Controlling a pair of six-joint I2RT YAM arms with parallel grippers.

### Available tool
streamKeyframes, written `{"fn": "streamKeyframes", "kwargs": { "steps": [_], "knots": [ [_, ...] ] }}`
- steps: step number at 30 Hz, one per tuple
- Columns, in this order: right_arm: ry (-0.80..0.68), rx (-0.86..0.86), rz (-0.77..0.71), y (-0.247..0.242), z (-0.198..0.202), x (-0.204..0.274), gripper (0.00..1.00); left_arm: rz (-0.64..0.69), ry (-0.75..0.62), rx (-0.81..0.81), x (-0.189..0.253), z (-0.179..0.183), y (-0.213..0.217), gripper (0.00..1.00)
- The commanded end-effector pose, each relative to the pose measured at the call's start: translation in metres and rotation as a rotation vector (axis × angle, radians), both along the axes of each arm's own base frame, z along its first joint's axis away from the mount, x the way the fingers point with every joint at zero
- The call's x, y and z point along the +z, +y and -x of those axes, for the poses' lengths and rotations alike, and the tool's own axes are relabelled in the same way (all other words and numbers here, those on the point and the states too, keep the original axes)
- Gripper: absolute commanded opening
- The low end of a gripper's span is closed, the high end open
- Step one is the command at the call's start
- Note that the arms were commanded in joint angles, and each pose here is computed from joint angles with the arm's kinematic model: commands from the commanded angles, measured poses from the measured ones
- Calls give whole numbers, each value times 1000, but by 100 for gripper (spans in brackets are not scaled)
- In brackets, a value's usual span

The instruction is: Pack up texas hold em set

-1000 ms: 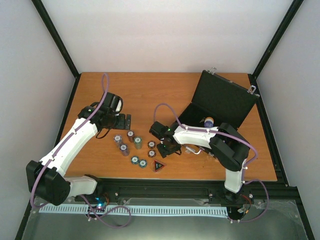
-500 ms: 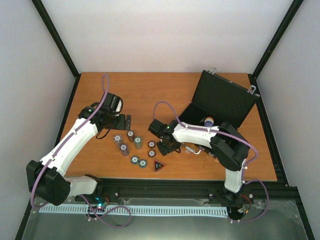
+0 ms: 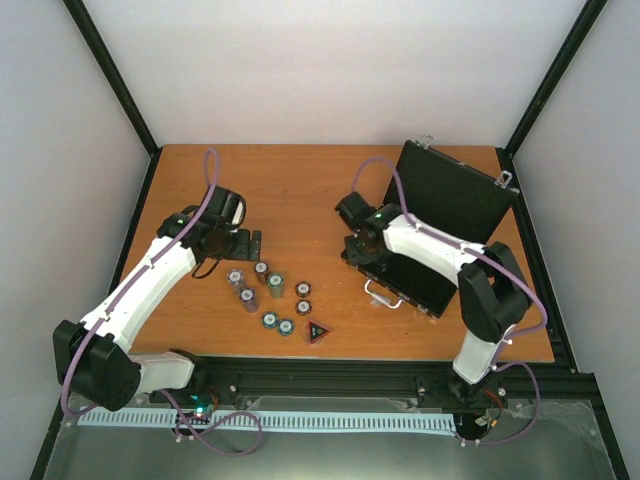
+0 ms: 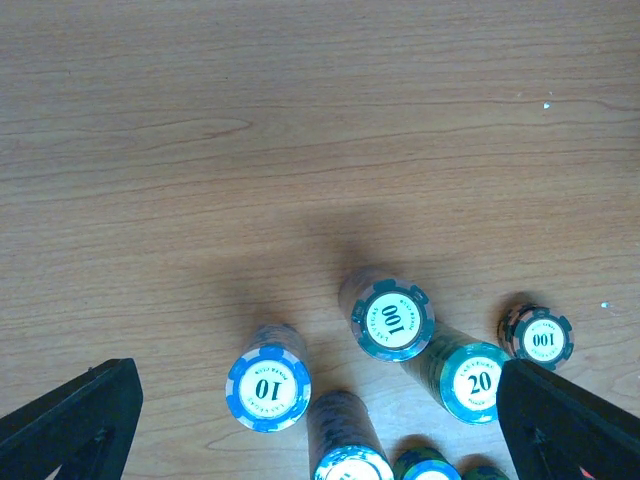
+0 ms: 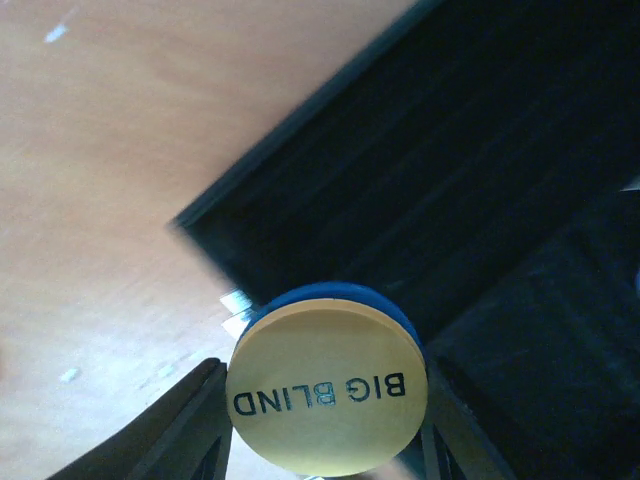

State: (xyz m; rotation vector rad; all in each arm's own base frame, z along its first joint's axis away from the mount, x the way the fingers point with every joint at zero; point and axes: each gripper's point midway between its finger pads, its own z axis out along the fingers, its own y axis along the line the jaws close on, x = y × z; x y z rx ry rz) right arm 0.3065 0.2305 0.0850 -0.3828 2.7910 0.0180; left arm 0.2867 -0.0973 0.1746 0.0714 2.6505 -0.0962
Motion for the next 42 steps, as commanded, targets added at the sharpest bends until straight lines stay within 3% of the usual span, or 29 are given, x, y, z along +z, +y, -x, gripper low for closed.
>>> {"fn": "streamKeyframes", "kwargs": {
  "steps": [1, 10, 23, 29, 33, 38, 42],
  "knots": [
    [-100, -131, 43, -53, -35, 16, 43, -4, -15, -6, 4, 1, 0, 100],
    [-180, -286, 115, -128, -66, 10, 43, -11, -6, -5, 2, 1, 1, 100],
    [-181, -354, 167, -167, -71, -17, 45, -21, 14, -5, -3, 1, 1, 100],
    [-164, -363, 177, -166, -79, -32, 60, -17, 22, -6, -5, -1, -1, 100],
    [-171, -365, 178, -164, -86, -36, 63, -21, 28, -4, -7, 0, 0, 100],
    [-156, -364, 156, -159, -88, -39, 76, -26, 33, 0, -9, 0, 1, 100],
    [-171, -354, 95, -151, -89, -25, 79, -27, 30, 1, -9, -1, 1, 100]
  ]
}}
